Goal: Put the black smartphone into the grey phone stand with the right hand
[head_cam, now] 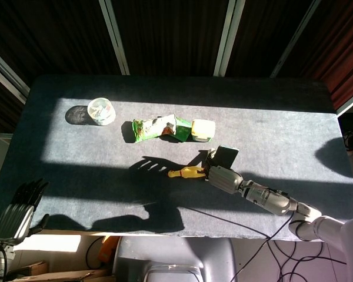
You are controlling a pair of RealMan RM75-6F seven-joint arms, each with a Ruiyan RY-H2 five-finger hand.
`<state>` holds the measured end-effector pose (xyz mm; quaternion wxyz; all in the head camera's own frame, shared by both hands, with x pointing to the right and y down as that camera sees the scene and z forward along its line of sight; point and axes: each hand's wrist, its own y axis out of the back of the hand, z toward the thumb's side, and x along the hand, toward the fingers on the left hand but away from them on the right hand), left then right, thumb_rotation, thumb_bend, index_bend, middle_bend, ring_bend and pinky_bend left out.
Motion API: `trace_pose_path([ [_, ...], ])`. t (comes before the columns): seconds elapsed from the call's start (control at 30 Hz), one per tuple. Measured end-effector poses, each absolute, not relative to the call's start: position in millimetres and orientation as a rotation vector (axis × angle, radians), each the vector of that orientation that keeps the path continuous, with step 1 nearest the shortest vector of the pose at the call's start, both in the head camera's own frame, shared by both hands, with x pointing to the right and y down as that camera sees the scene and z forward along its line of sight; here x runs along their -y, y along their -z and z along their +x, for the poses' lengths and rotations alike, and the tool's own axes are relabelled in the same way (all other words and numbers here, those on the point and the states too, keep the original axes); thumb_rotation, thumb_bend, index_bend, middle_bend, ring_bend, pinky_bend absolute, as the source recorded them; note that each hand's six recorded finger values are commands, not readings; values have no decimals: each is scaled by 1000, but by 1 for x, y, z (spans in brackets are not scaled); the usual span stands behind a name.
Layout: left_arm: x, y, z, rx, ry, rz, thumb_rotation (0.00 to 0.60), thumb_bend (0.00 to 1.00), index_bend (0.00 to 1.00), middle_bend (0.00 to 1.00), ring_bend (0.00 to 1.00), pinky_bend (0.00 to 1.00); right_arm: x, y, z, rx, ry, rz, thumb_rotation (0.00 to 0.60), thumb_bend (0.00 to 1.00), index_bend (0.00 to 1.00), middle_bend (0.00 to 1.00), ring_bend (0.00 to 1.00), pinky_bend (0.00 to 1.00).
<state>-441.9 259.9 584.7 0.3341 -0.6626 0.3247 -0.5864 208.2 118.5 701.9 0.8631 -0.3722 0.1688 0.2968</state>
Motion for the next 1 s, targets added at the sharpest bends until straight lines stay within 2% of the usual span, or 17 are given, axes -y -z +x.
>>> trace_pose_path([
  [0.37,-260,-585,-442,-846,1532,-1731,600,368,0,0,0,0,-119,-705,206,-351,-636,-783,600,394,542,659,624,489],
  [1.0,-260,-585,-443,-848,1533,-1736,600,366,0,0,0,0,-115,-704,204,-327,-658,-790,600,393,343,655,622,478],
])
